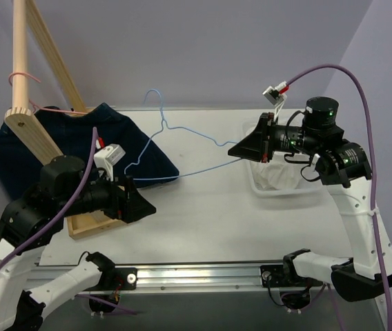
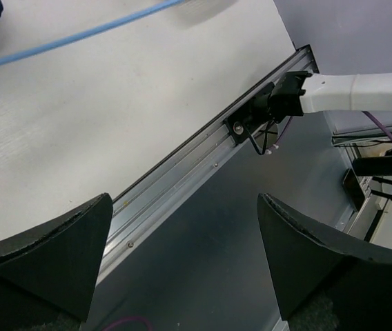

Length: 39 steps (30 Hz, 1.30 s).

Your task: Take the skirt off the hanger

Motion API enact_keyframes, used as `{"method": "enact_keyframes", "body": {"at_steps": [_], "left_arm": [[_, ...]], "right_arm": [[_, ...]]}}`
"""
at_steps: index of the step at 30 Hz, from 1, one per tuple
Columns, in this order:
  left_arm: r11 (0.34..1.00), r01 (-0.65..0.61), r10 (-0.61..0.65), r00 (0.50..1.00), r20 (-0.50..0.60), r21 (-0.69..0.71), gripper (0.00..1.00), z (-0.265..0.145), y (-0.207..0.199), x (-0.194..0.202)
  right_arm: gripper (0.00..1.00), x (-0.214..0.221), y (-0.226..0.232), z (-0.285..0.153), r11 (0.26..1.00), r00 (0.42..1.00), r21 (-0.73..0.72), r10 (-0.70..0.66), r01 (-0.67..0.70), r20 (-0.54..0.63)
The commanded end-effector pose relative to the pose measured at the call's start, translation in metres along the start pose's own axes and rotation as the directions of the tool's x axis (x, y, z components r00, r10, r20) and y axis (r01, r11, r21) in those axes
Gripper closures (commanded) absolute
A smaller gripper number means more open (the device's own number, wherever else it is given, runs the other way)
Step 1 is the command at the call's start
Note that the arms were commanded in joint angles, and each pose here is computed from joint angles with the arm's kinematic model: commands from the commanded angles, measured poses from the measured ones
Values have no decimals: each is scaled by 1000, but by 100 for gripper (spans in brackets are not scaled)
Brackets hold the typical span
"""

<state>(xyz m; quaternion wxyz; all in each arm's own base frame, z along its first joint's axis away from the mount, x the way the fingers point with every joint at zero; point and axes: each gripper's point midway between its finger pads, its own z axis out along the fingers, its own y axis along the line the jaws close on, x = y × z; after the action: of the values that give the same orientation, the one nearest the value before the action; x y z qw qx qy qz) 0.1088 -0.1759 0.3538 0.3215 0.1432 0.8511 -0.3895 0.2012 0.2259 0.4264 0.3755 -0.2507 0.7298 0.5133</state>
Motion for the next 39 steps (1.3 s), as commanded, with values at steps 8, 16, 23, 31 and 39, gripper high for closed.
{"method": "enact_keyframes", "body": {"at_steps": [8,16,23,31,39], "left_arm": [[999,-21,21,1000,10,-27,8,2,20,25],[999,-22,21,999,-29,-24,9,-1,29,50],[998,-8,5,999,-50,-62,9,-9,40,71],[997,21,-29,994,-103,-76,11,-7,48,90],[999,11,-14,997,-80,-37,11,-19,38,88]], "right_arm": [[100,-53,32,9,954,969,-192,-206,229,133],[100,-75,39,31,898,943,-297,-280,324,182],[100,-84,63,66,842,924,-383,-327,379,197],[100,-107,68,102,792,896,-421,-366,441,249],[100,-119,60,126,770,883,-437,-365,465,296]]}}
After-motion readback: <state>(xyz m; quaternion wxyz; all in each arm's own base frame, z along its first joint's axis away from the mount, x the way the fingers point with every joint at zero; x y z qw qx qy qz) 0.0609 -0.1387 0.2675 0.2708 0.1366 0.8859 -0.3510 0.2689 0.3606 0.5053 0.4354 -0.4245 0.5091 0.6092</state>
